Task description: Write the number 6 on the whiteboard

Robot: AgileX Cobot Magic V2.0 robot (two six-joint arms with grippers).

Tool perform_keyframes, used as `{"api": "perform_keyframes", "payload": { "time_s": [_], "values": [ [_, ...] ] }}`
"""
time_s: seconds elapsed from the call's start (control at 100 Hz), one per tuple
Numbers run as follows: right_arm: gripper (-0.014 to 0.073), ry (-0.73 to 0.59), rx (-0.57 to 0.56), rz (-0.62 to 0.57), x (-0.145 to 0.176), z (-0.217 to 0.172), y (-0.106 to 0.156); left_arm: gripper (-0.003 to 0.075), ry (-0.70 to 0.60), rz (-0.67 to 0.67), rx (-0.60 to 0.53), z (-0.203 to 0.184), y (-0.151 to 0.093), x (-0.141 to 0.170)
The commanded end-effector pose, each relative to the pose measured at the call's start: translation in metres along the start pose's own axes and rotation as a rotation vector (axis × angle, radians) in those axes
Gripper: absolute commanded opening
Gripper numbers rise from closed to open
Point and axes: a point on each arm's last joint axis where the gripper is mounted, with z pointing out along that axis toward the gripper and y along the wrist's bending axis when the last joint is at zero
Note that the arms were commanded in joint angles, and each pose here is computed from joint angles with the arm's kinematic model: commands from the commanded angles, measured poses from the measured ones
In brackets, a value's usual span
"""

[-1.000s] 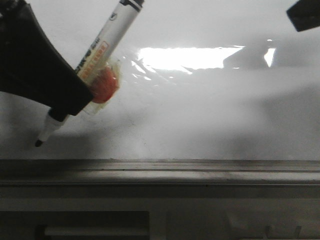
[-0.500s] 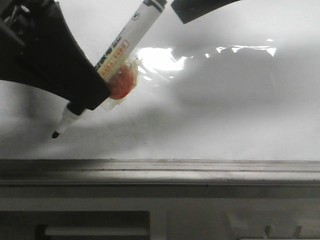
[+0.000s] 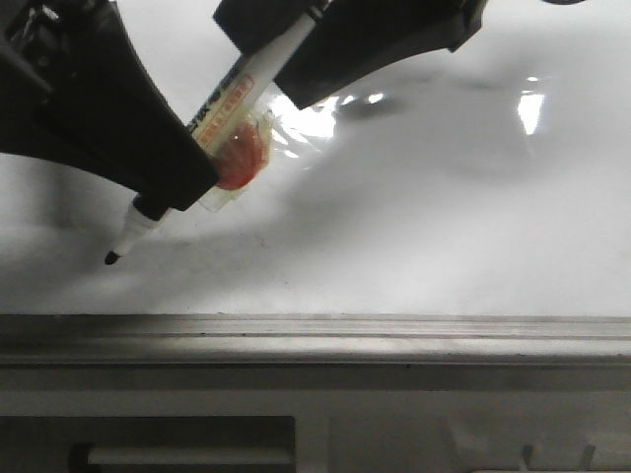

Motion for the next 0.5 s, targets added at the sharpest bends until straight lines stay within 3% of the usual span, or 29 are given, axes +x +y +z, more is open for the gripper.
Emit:
{"api": "perform_keyframes", "payload": {
  "time_s": [0.0,0.1,0.27,0.49],
  "values": [
    [0.0288,-0.071,-0.02,-0.054,-0.0116,-0.0069,0.0148,-0.002,-0.111,0.002,-0.032,-0.011,0.0021,-0.0167],
    [0.0192,-0.077,-0.013,-0.06,-0.0127,-0.0045,0.0147,-0.002,-0.108,0.007,-0.034,-0.0109,0.0023,-0.0164],
    [-0.0075,-0.066,-0.026,-0.086,-0.0115,-0.0044,0.0159,-0.002,-0.106,0.013,-0.038,-0.0109,0.0026,-0.0163],
    [-0.0061,-0.076,-0.018,-0.102,-0.0122,-0.0058,0.0166,0.0011,-0.108,0.012,-0.038,-0.011,0.0026,-0.0165]
  ]
}}
